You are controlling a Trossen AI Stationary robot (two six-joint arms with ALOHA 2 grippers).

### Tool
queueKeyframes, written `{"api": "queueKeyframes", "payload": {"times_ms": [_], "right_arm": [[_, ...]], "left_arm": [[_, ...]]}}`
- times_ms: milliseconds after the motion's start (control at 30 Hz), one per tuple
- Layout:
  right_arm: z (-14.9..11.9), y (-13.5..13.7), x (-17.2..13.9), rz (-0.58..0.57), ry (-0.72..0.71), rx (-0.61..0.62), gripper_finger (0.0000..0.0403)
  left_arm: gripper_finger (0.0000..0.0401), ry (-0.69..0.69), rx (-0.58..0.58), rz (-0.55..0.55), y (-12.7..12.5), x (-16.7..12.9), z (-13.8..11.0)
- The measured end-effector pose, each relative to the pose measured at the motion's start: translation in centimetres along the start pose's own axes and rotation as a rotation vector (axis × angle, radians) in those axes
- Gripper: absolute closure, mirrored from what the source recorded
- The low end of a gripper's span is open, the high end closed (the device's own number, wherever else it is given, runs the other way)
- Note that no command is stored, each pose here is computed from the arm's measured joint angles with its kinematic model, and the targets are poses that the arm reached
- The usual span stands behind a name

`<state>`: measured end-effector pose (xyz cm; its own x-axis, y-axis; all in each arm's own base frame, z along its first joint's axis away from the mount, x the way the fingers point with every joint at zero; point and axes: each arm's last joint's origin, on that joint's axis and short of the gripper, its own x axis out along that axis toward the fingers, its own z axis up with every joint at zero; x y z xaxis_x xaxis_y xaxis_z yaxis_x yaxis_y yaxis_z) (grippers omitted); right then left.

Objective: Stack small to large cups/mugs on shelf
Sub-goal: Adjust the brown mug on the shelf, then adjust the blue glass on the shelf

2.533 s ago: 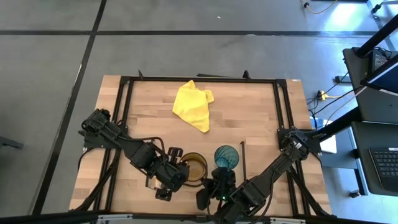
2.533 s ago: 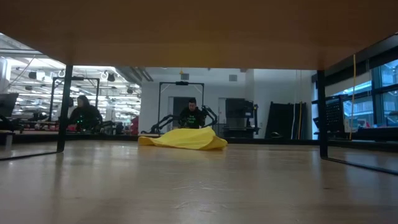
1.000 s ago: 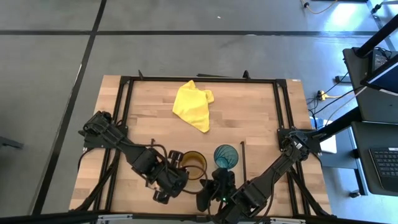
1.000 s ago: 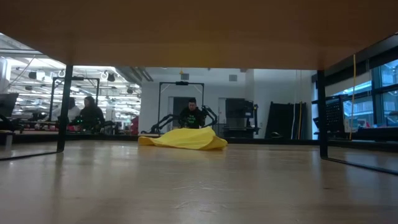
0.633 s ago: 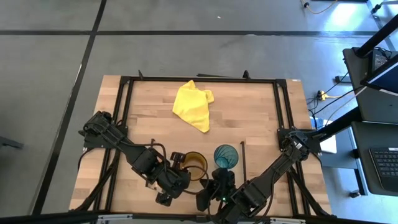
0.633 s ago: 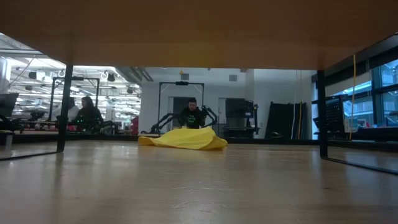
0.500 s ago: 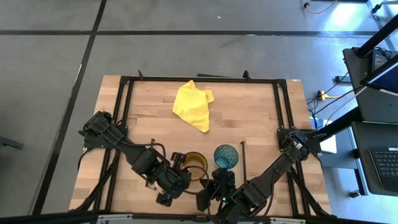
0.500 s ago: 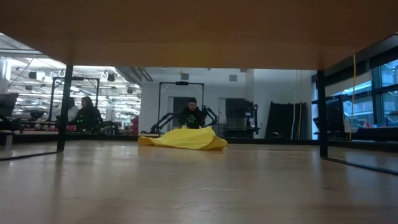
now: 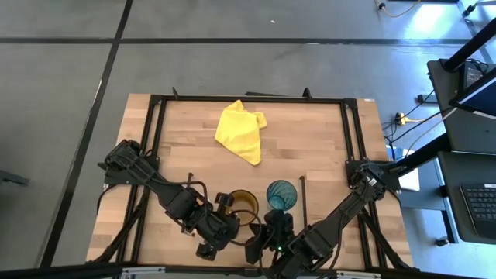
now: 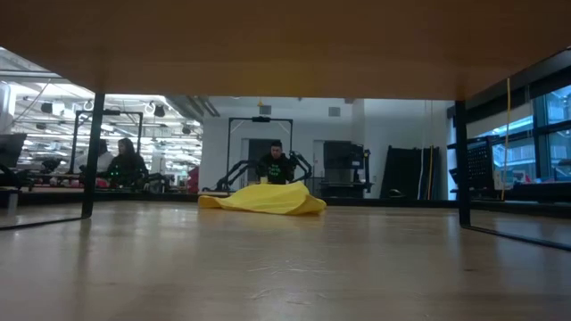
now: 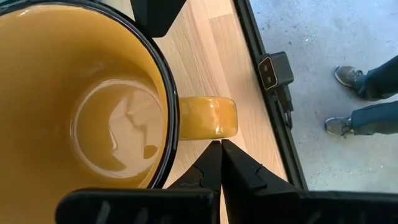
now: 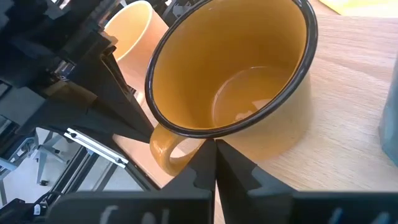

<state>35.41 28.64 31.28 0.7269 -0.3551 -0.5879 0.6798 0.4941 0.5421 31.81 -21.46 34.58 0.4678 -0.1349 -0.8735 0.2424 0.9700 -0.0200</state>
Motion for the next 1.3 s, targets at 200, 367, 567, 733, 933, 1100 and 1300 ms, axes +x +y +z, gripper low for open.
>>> {"api": "queueKeyframes", "payload": {"times_ms": [200,367,567,733,933,1100,1300], "right_arm": [[0.0,0.0,0.0,0.0,0.0,0.0,0.0391],[0.1,0.0,0.1,-0.002,-0.007,-0.001,0.0391],[0.2,0.0,0.1,-0.002,-0.019,-0.002,0.0391],[0.2,0.0,0.2,-0.002,-0.021,-0.002,0.0391],[0.2,0.0,0.2,0.0,-0.027,-0.002,0.0391],[-0.2,0.0,-0.7,0.029,-0.113,-0.018,0.0391],[-0.3,0.4,-2.5,0.072,-0.172,-0.078,0.039]], "left_arm": [[0.0401,-0.001,0.0,0.004,0.0,0.0,0.0],[0.0401,-0.005,0.004,0.018,0.1,0.0,0.0],[0.0401,-0.017,0.003,0.017,0.0,0.0,0.1],[0.0401,-0.035,0.0,0.011,0.0,0.0,0.3],[0.0401,-0.037,0.001,0.026,0.0,0.0,0.3],[0.0401,-0.014,0.005,0.034,0.1,0.0,0.1],[0.0401,0.003,0.009,0.038,0.1,-0.2,-0.2]]}}
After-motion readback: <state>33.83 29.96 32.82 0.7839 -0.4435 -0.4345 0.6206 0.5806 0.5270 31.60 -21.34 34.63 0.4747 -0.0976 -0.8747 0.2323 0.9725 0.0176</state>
